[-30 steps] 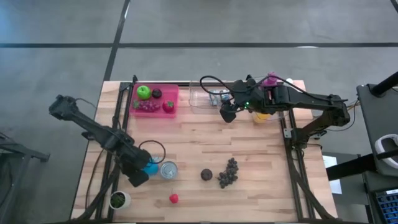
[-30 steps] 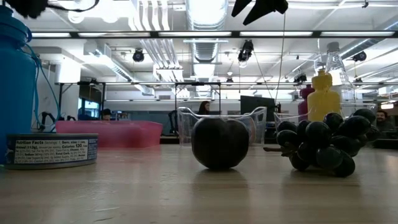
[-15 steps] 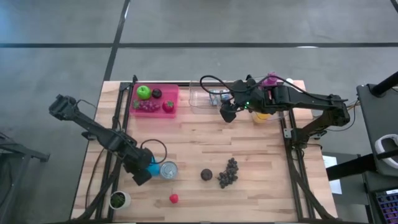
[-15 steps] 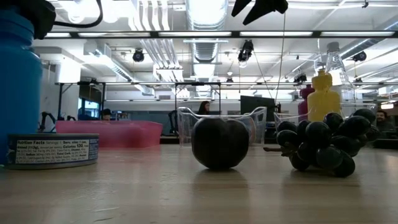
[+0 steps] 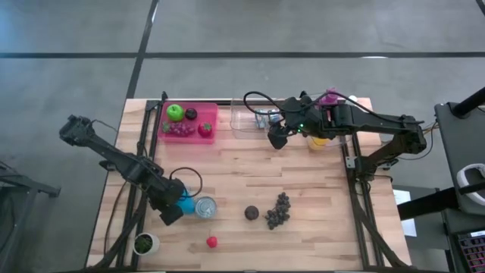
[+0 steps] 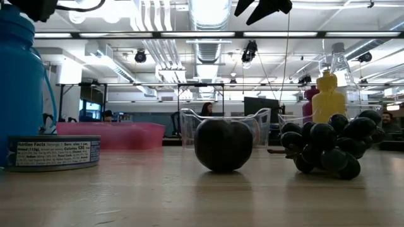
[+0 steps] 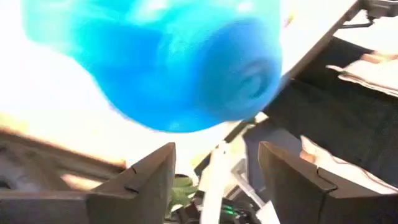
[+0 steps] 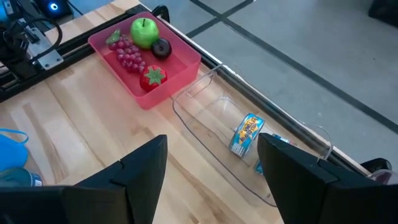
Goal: Pick & Place Food Item
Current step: Put the blue water bottle into the right transparent bin
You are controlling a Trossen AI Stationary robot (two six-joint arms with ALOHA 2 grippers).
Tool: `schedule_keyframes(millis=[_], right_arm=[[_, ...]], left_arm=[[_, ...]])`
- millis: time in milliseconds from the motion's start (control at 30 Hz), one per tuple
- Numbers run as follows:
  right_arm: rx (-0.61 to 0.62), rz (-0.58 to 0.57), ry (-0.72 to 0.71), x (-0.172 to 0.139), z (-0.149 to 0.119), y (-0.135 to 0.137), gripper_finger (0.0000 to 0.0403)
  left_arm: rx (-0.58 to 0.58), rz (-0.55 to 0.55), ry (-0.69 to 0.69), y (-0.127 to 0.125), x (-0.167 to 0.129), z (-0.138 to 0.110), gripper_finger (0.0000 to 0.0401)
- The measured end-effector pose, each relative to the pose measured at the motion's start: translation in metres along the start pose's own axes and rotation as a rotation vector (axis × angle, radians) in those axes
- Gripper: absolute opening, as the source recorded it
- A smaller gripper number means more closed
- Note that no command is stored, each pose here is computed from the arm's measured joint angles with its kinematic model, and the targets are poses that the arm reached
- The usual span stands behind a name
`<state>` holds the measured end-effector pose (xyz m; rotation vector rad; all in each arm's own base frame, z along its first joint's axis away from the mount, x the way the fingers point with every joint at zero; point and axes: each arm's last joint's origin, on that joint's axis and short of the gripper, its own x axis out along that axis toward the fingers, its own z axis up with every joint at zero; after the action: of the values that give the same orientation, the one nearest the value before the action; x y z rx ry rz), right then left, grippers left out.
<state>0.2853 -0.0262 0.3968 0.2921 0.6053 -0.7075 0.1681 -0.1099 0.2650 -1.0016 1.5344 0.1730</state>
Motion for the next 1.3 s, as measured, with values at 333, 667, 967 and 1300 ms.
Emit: schedule_keyframes(millis=[333,667,967,1300], right_arm=[[0.002,0.0,-0.001,0.0,0.0,0.0,0.0245],[0.01,0.0,0.0,0.0,0.0,0.0,0.0239],[0.012,0.002,-0.004,0.0,0.0,0.0,0.0251],[0.015,0.004,-0.008,0.0,0.001,0.001,0.0241]], left_arm=[[0.095,0.143,-0.211,0.017,-0.024,-0.013,0.0223],[0.152,0.204,-0.254,0.028,-0.004,-0.021,0.0212],[0.149,0.13,-0.314,0.032,0.024,-0.013,0.021],[0.048,0.193,-0.559,0.047,0.035,-0.003,0.0209]])
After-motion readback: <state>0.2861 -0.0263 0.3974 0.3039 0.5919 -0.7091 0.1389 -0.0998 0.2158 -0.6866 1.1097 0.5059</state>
